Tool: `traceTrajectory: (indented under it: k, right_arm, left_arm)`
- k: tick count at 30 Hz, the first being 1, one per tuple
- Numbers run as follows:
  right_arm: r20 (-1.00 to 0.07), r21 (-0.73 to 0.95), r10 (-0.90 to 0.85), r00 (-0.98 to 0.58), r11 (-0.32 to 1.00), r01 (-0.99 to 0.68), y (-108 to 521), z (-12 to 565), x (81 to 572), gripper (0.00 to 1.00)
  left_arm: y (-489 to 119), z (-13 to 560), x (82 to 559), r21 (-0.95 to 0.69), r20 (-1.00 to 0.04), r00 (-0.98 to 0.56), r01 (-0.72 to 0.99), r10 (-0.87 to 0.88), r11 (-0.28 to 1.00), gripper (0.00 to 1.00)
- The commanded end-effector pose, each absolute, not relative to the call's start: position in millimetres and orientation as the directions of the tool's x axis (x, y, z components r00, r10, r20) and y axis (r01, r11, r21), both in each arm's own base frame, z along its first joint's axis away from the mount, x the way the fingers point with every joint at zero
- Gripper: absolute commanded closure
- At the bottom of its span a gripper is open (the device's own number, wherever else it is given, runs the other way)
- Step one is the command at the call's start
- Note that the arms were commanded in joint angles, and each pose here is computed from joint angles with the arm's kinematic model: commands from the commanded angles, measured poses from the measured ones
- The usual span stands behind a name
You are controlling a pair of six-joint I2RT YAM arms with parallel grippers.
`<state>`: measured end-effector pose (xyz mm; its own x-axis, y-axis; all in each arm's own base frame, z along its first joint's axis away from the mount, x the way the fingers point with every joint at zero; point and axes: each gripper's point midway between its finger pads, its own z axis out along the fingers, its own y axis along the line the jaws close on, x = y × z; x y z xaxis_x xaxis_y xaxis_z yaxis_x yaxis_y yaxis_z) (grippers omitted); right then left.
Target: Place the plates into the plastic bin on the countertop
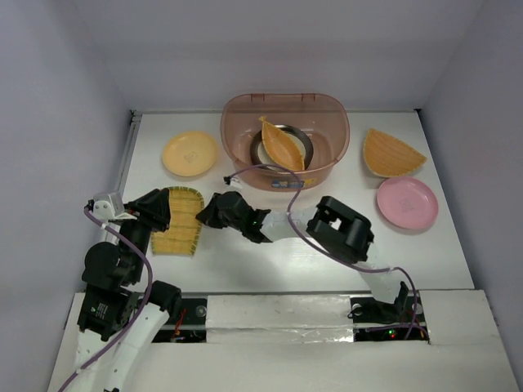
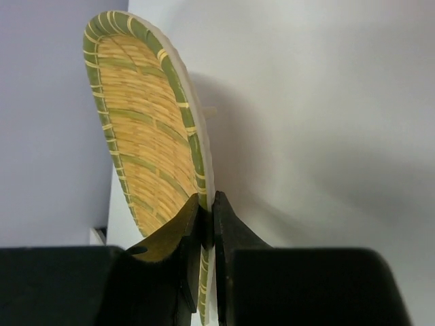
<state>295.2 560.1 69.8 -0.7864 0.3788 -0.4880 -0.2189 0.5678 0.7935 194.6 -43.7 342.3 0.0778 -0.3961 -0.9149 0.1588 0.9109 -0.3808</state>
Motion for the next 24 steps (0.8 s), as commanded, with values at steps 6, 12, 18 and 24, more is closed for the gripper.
traceTrajectory:
  k: [6,12,18,24]
  right_arm:
    - [-0.725,0.684,0.443,-0.528,0.558,-0.470,490,242,280,1.00]
    - [-0.767,0.642,0.493,-0.411,0.578,-0.503,389,334,320,1.00]
    - [-0.796,0.602,0.464,-0.389,0.672,-0.431,292,340,398,1.00]
    - [-0.760,0.630,0.418,-0.499,0.663,-0.404,265,306,456,1.00]
  left_arm:
    - [-33,355,192,-0.400,-0.897,0.145,0.134,-0.417,0.907,0.74]
    - [-35,354,194,-0.398,-0.899,0.137,0.138,-0.415,0.907,0.72]
    - [-37,352,194,-0.395,-0.901,0.130,0.146,-0.414,0.907,0.71]
    - [-37,354,194,-0.396,-0.900,0.134,0.149,-0.415,0.906,0.71]
